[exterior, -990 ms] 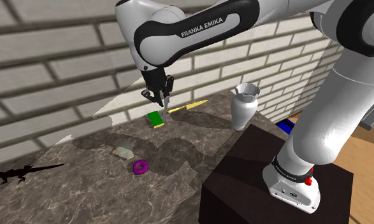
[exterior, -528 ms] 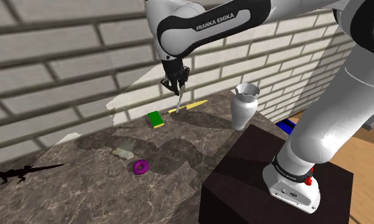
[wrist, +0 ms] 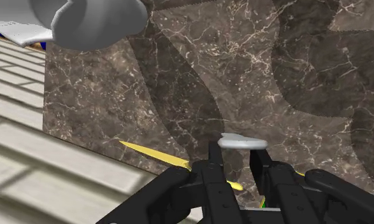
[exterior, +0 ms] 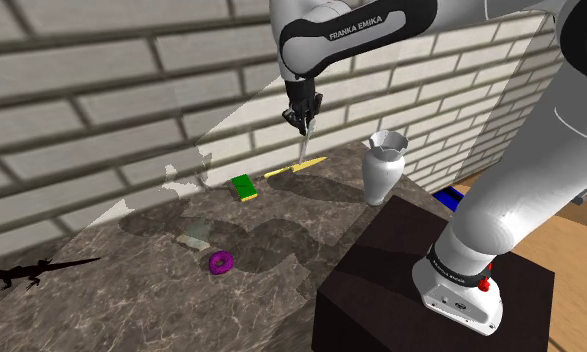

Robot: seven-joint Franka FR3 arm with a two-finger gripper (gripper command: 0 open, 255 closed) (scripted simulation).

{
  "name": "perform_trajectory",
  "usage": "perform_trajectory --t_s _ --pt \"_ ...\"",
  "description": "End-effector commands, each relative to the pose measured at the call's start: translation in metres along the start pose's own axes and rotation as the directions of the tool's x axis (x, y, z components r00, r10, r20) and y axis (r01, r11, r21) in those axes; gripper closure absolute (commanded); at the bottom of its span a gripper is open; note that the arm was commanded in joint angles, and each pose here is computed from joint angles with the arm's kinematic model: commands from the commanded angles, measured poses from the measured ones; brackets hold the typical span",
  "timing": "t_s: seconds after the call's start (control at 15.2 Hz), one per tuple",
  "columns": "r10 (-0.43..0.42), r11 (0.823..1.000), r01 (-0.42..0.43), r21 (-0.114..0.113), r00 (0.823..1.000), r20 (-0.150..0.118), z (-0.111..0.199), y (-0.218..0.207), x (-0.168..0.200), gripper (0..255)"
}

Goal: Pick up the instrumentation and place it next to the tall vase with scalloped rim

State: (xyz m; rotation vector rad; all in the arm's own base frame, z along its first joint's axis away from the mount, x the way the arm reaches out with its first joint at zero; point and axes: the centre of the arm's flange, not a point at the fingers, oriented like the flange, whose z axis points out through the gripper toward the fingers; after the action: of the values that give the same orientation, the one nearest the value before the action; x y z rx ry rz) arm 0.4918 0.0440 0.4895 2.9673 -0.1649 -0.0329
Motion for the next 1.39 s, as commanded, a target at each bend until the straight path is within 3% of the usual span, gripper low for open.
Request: perform_trajectory --t_s 0.0,1.19,1.32 --pt "-0.002 1.0 0.002 0.0 1.0 -0.001 0.005 0.026 0.002 255" --pt "-0.002 1.0 0.002 0.0 1.0 -0.001 0.044 0.259 0.027 255" --pt "-0.002 1.0 0.002 0.0 1.0 -0.001 0.052 0.269 0.028 255"
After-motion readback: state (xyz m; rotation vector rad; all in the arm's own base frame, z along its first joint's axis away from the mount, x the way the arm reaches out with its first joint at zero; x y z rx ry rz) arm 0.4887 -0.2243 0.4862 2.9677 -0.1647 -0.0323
